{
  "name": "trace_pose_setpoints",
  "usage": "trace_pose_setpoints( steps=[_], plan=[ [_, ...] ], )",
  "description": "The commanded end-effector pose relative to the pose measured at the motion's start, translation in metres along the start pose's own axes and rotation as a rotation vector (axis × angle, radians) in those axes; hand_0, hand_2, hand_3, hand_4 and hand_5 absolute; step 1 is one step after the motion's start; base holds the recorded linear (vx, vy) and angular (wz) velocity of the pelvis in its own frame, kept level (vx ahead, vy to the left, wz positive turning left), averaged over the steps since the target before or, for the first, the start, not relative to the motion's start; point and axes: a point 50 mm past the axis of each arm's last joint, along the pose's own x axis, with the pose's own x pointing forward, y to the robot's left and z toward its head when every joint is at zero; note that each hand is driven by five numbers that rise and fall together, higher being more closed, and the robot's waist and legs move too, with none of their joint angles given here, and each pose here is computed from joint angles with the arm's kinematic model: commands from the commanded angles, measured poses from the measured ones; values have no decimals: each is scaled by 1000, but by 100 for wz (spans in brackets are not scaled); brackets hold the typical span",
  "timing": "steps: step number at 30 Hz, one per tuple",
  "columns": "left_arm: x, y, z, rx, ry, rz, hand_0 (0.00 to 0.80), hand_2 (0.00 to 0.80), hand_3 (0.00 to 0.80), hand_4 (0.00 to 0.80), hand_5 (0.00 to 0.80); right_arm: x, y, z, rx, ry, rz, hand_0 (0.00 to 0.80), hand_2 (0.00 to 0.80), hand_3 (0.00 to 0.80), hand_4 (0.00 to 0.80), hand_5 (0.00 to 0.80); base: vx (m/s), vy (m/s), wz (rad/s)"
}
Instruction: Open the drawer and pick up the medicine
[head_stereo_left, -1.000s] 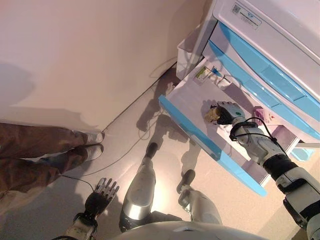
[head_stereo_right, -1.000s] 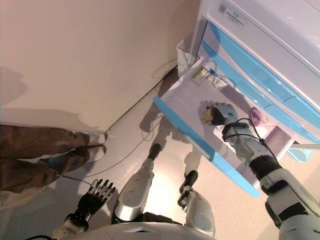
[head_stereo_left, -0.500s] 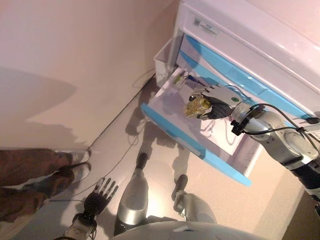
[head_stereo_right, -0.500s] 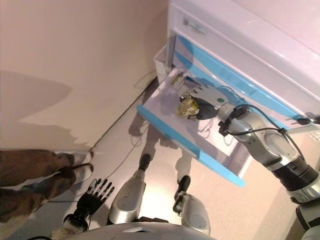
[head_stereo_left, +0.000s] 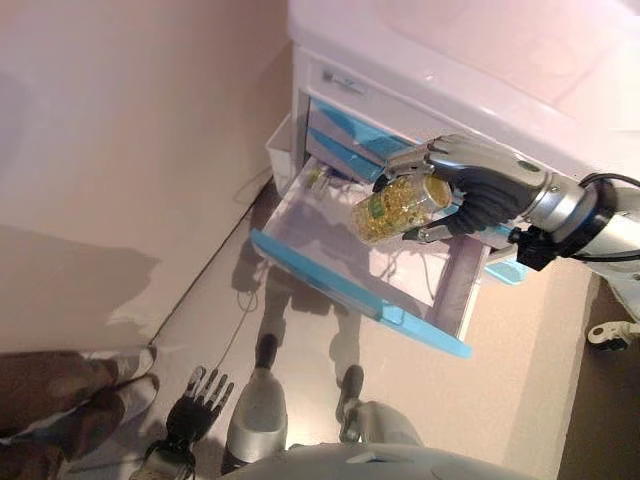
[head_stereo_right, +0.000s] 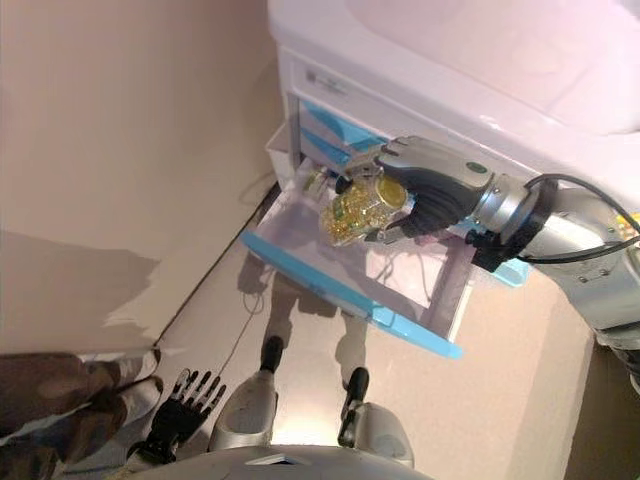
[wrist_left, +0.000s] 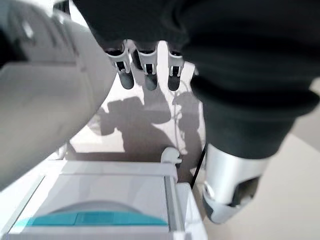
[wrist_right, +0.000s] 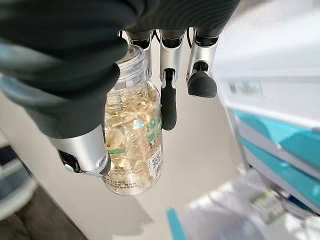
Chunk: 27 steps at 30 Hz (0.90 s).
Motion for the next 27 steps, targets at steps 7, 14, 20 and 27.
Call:
trace_pose_setpoints(
  steps=[7, 14, 20, 27],
  plan=[
    [-26, 37, -7, -21, 7, 143, 0, 0, 0, 0, 0, -8, -43, 1, 36, 12, -151, 800, 800, 800, 800, 800, 73, 10, -12],
    [-30, 42, -6, -22, 16, 180, 0, 0, 0, 0, 0, -18, -81, -22, 3, 181, -298, 800, 800, 800, 800, 800, 59, 8, -3],
    [-31, 43, 2, -6, 21, 206, 0, 0, 0, 0, 0, -31, -114, -44, -53, 370, -377, 800, 800, 800, 800, 800, 52, 3, 0],
    [-30, 40, 14, 21, 28, 231, 0, 0, 0, 0, 0, -46, -133, -85, -104, 662, -332, 800, 800, 800, 800, 800, 45, -5, 2]
  ],
)
